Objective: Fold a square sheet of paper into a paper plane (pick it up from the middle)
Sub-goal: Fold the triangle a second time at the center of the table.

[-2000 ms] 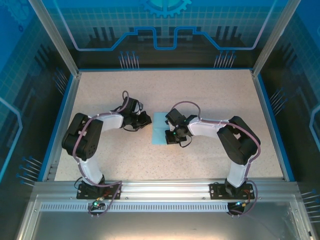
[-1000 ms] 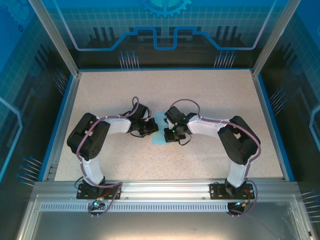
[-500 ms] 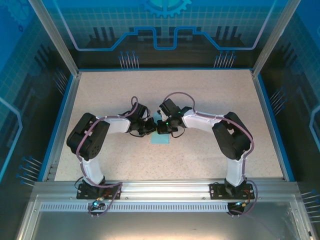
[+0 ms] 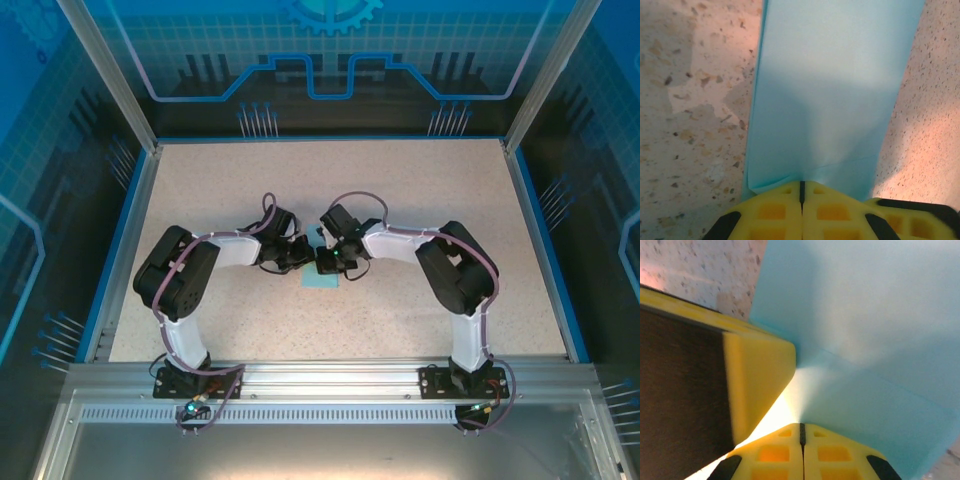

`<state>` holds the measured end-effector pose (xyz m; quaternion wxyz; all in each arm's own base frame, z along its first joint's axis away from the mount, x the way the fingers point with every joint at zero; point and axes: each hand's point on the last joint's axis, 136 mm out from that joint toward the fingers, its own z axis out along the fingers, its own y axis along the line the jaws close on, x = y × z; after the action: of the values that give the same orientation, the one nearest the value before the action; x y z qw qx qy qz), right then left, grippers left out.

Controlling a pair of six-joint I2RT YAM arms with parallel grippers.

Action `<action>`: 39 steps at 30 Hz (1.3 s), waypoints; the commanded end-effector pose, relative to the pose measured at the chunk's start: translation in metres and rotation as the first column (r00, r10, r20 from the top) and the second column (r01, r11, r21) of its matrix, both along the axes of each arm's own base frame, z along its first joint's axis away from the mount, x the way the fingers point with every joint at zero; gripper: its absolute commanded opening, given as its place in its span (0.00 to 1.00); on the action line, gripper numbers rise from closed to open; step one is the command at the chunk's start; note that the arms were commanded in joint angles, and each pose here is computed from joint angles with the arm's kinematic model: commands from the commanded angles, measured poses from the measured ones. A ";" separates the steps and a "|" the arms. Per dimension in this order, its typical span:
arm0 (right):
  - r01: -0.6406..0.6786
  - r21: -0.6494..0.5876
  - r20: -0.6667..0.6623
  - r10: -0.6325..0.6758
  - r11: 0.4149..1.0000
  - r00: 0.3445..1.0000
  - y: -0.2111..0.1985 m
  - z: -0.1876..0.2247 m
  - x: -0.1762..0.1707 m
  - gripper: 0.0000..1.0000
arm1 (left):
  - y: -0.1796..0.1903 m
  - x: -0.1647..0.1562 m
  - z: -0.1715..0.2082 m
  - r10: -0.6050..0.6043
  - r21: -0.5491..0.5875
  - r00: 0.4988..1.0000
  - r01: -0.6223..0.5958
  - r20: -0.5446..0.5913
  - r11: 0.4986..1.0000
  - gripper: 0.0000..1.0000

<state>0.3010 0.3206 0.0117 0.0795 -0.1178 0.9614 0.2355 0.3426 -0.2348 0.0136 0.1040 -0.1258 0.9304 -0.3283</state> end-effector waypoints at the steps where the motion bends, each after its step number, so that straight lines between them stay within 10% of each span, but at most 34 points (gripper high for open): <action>1: -0.024 -0.031 -0.108 0.020 0.999 0.994 -0.008 -0.029 -0.028 0.06 | 0.013 -0.018 -0.027 0.031 0.067 0.996 -0.025 -0.086 0.997 0.07; 29: -0.069 -0.088 -0.220 0.048 0.994 0.974 -0.073 -0.022 -0.098 0.06 | 0.019 -0.015 -0.026 0.040 0.107 0.996 -0.032 -0.080 0.994 0.07; 39: 0.007 0.018 0.036 -0.007 1.000 0.999 -0.055 0.049 -0.042 0.10 | 0.000 0.003 0.023 0.025 -0.002 1.000 -0.025 -0.004 1.000 0.18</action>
<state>0.2352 0.2651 0.0355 0.0518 -0.1311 0.9608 0.2388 0.3406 -0.2370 0.0158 0.0989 -0.1257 0.9318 -0.3258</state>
